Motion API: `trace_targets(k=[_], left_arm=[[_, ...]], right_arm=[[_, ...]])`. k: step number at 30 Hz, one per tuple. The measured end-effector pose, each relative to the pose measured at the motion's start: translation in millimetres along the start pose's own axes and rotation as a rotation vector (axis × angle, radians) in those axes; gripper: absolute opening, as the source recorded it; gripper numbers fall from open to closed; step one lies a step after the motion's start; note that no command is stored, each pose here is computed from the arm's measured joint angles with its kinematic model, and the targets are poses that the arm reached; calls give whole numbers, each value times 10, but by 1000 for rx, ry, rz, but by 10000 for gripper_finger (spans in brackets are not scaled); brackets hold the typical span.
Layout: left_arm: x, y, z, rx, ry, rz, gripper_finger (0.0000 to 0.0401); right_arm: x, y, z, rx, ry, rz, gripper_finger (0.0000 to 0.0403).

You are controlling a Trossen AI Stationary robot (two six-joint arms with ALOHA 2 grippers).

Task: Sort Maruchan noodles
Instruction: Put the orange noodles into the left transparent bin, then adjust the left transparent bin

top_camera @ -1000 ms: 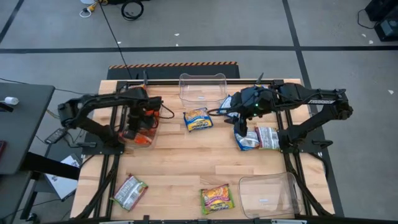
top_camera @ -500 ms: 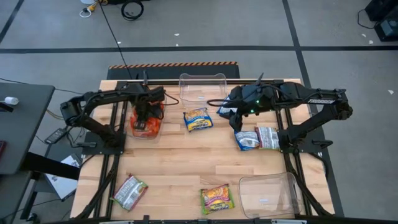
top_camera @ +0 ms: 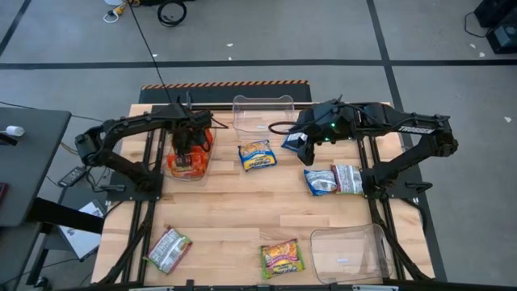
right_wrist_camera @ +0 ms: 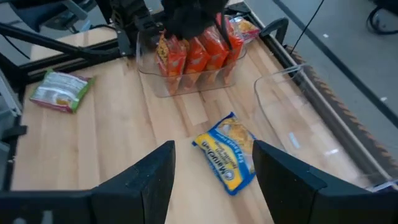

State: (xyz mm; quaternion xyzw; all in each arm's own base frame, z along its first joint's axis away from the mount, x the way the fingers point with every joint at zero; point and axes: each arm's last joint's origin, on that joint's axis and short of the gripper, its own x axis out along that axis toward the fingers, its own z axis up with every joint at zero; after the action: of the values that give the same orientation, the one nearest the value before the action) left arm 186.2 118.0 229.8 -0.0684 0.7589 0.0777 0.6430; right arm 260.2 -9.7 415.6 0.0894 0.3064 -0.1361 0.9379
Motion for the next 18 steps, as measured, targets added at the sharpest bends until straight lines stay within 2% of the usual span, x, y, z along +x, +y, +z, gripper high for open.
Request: trace_targets(k=[6, 11, 18], left_arm=[[-213, -54, -187, -161, -106, 3, 25], [-354, -169, -333, -339, -198, -75, 26], [-281, -355, -335, -361, -147, -55, 29]], right_arm=[[4, -21, 0, -44, 4, -7, 220], [-2, 15, -27, -80, 34, 49, 220], [-28, 147, -102, -174, 78, 98, 220]])
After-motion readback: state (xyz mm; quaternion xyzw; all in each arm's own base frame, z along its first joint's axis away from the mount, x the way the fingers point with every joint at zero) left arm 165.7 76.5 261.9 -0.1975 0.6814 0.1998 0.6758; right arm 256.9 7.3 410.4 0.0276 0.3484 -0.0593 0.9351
